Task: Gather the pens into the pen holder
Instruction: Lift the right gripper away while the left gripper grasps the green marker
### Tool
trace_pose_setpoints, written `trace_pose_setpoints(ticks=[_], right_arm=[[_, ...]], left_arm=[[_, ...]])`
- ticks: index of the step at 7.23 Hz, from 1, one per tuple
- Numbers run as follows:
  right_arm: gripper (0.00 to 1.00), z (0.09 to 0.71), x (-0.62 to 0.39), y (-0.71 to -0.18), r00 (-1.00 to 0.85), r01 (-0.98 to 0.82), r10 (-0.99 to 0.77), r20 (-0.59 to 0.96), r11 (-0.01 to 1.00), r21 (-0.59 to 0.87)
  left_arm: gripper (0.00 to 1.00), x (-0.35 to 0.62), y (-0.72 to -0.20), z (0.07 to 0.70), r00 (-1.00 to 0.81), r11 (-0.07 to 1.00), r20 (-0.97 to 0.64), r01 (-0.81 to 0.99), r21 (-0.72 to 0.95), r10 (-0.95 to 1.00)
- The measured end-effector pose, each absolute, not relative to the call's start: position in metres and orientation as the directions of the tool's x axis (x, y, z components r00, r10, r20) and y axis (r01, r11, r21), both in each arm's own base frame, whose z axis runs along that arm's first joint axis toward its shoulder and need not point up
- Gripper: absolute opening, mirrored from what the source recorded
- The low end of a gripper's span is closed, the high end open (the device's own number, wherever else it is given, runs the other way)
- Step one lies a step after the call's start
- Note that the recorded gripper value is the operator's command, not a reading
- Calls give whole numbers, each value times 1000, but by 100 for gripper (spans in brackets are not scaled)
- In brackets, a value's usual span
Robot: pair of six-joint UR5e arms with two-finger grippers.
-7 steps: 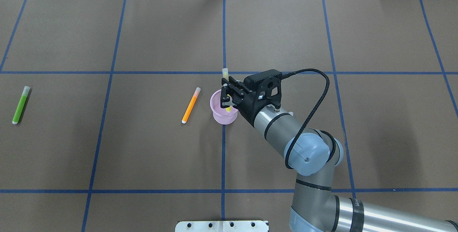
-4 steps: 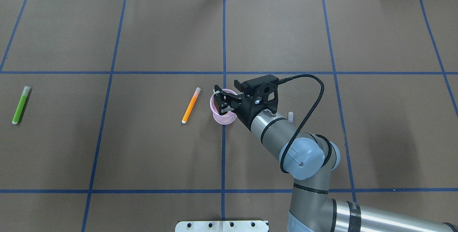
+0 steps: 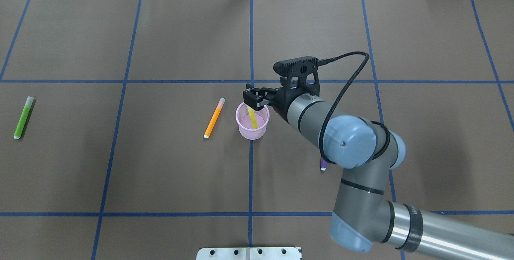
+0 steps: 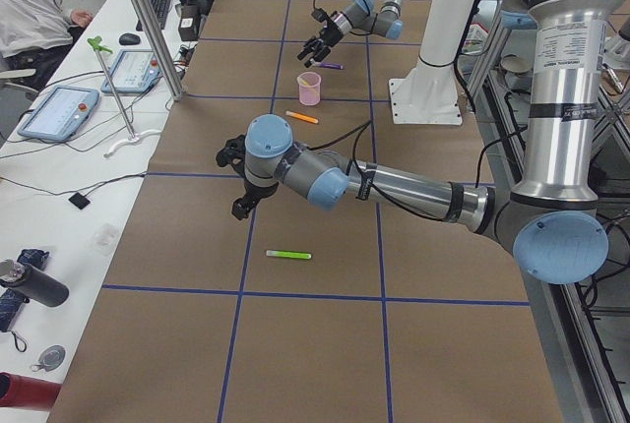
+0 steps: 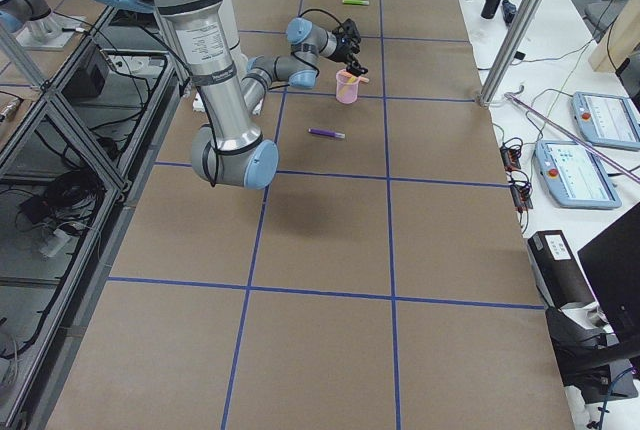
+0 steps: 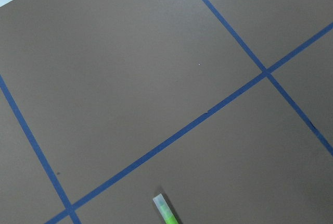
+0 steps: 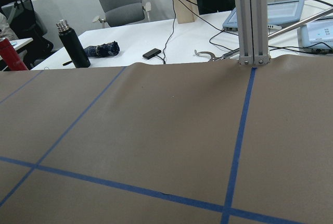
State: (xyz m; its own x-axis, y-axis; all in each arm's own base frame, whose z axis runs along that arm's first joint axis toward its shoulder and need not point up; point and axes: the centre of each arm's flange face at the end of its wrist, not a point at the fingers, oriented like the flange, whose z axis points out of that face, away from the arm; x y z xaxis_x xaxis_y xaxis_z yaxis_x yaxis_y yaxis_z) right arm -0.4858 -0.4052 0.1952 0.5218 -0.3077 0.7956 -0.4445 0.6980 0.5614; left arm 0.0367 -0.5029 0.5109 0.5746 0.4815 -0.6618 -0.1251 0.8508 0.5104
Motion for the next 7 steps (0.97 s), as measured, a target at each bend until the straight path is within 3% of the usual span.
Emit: trace_pose_setpoints(ticks=[2,4,7], right_arm=[[99,200,-422,-457,560,-289,-232,795,844,451],[100,222,-345,-507,569,-175,-111,815,952,252],[100,265,-237,-555,653,-48,-148,743,971,236]], left_arm=[[100,81,-495,528,602,920,-719,-69,387,348],[100,105,-492,561,642,950,-716,-63,307,274],[96,133,-497,625,679,958,-691,-64,280,247]])
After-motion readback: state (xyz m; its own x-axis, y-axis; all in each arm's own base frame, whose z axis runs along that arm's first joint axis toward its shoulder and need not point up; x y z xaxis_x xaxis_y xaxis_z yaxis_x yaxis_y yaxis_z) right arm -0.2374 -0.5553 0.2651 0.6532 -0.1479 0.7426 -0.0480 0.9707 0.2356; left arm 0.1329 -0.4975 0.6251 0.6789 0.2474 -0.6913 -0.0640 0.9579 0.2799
